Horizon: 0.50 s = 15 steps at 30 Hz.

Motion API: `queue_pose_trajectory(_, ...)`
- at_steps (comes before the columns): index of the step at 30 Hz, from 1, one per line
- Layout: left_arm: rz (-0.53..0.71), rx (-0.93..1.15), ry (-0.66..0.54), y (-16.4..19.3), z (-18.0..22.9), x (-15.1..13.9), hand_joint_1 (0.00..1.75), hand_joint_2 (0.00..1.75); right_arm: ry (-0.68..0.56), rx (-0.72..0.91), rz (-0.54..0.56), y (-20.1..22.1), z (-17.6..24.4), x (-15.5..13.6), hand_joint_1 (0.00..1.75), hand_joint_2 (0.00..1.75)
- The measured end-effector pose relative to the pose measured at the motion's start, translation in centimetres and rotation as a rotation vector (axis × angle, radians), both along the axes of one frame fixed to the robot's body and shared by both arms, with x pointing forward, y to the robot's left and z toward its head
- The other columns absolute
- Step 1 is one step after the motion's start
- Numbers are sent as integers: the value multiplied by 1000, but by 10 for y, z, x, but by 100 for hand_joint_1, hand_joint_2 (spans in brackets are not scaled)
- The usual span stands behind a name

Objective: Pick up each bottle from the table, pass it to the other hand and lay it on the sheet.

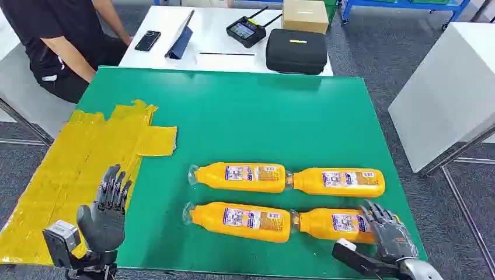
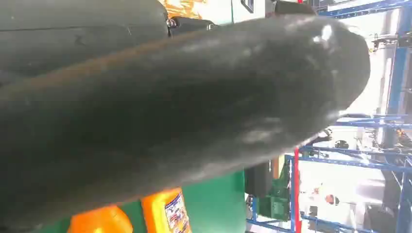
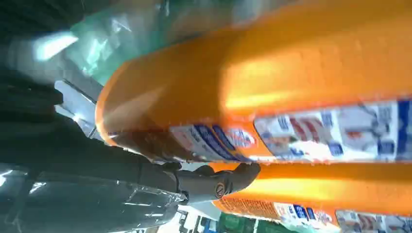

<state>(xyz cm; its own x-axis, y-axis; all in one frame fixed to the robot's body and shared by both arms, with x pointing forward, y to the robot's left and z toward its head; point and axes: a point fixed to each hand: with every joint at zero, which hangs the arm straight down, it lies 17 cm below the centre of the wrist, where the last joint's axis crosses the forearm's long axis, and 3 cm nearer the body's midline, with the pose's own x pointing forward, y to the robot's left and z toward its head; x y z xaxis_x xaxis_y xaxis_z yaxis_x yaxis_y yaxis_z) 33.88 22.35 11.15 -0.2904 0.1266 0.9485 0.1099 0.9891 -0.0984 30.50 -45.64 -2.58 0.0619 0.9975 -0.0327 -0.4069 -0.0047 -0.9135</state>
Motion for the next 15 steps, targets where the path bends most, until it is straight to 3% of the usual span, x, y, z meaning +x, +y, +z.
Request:
queue_pose_trajectory(1,1,1,1,0,0,0,0,0,4,-2,1,0,-1,-1,169,175)
queue_pose_trajectory(15,22,-1,2,4,0,1,0,0,140,53,2,-5,-13,-6,175,175)
